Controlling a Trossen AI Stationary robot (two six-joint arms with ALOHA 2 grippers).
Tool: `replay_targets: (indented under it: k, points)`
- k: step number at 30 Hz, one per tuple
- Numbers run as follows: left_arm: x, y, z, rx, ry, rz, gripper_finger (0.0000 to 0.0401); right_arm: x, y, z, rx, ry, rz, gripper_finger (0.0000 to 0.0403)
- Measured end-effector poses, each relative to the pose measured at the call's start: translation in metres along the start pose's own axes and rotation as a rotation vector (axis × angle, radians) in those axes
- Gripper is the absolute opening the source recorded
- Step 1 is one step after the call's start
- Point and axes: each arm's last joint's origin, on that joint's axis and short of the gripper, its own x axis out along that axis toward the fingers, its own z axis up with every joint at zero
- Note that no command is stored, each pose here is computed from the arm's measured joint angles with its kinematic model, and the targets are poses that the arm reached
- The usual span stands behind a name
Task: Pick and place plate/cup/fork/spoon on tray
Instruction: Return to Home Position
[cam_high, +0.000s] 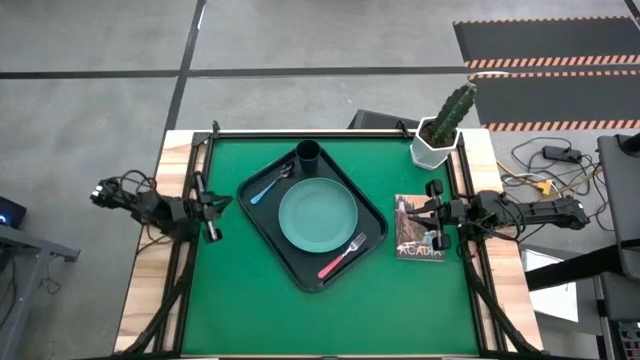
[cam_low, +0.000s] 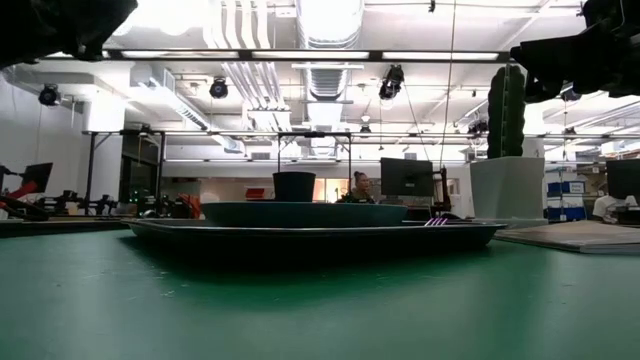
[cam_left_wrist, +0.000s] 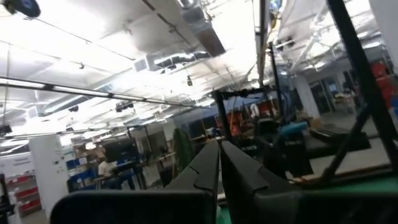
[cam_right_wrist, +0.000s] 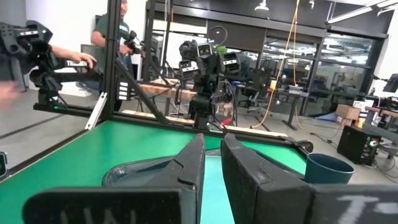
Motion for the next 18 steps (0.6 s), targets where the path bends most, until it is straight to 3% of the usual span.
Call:
replay_targets:
  k: [7,9,12,14,16,18]
  points:
    - [0.0,0.004,-0.003,-0.004,0.022,0.043,0.0,0.0,0.0,0.0,0.0,0.0,0.0,0.0043]
    - [0.0,0.002,-0.007,-0.077,0.063,0.031,0.0,0.0,0.0,0.0,0.0,0.0,0.0,0.0043]
    - [-0.003,-0.007,-0.033,-0.216,0.303,-0.044,0.0,0.0,0.0,0.0,0.0,0.0,0.0,0.0043]
    - [-0.004,-0.009,-0.037,-0.343,0.341,-0.07,0.0,0.0,0.0,0.0,0.0,0.0,0.0,0.0043]
    - [-0.004,-0.009,-0.037,-0.323,0.336,-0.105,0.0,0.0,0.0,0.0,0.0,0.0,-0.001,0.0043]
    - [-0.004,-0.01,-0.037,-0.231,0.326,-0.139,0.0,0.0,0.0,0.0,0.0,0.002,-0.007,0.0043]
